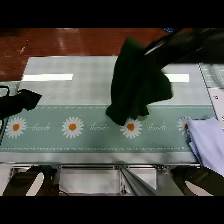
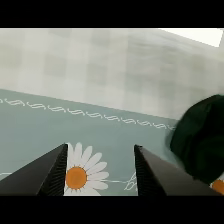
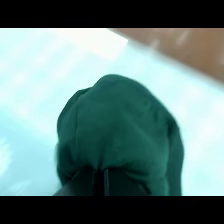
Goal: Fold the shirts.
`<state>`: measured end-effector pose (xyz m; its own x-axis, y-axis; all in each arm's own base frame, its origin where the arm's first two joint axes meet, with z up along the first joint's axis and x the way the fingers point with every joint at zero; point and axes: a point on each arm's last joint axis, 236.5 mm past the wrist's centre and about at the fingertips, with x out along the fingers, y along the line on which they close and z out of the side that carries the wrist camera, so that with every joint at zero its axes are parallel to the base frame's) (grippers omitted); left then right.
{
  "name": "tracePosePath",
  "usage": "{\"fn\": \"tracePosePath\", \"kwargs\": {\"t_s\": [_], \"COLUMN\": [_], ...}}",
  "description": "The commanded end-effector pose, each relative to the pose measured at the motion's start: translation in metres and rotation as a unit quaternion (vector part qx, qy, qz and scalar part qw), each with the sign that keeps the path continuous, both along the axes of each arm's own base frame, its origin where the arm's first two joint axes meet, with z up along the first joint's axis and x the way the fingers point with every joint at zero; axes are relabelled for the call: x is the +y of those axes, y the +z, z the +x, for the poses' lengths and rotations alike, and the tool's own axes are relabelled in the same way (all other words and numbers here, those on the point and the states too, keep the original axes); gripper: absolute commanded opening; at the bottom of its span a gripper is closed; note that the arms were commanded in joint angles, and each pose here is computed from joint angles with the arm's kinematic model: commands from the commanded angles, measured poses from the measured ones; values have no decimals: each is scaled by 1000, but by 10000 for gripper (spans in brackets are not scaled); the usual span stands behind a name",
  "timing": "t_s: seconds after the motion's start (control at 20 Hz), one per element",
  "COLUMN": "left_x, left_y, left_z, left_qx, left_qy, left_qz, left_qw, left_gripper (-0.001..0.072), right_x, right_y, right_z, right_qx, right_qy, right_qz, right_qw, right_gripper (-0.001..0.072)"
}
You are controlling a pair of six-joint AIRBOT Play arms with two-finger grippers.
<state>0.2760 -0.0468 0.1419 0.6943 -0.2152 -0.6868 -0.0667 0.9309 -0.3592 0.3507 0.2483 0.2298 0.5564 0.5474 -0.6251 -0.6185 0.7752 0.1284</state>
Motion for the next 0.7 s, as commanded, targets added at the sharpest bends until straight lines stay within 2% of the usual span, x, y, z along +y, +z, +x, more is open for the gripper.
{"fn": "tracePosePath", "kwargs": {"t_s": [0.0, 0.15, 0.35, 0.4, 0.45, 0.5, 0.65], "left_x": [0, -1, -1, -1, -1, -1, -3], "left_y": [1, 1, 1, 1, 1, 1, -16], "left_z": [0, 0, 0, 0, 0, 0, -13], "left_qx": [-2, -2, -1, -1, -1, 0, 37], "left_qy": [5, 4, 4, 4, 4, 4, -22], "left_qz": [-6, -7, -7, -7, -7, -7, 10], "left_qw": [1000, 1000, 1000, 1000, 1000, 1000, 999], "left_gripper": [507, 507, 507, 507, 507, 507, 507], "right_x": [70, 131, 173, 174, 173, 167, 129], "right_y": [-112, -191, -247, -248, -243, -231, -165], "right_z": [-35, -61, -73, -70, -65, -58, -37], "right_qx": [133, 235, 304, 313, 313, 304, 259], "right_qy": [40, 61, 49, 39, 34, 40, 63], "right_qz": [19, 38, 66, 78, 86, 85, 83], "right_qw": [990, 969, 949, 946, 945, 948, 960], "right_gripper": [23, 23, 25, 121, 372, 409, 407]}}
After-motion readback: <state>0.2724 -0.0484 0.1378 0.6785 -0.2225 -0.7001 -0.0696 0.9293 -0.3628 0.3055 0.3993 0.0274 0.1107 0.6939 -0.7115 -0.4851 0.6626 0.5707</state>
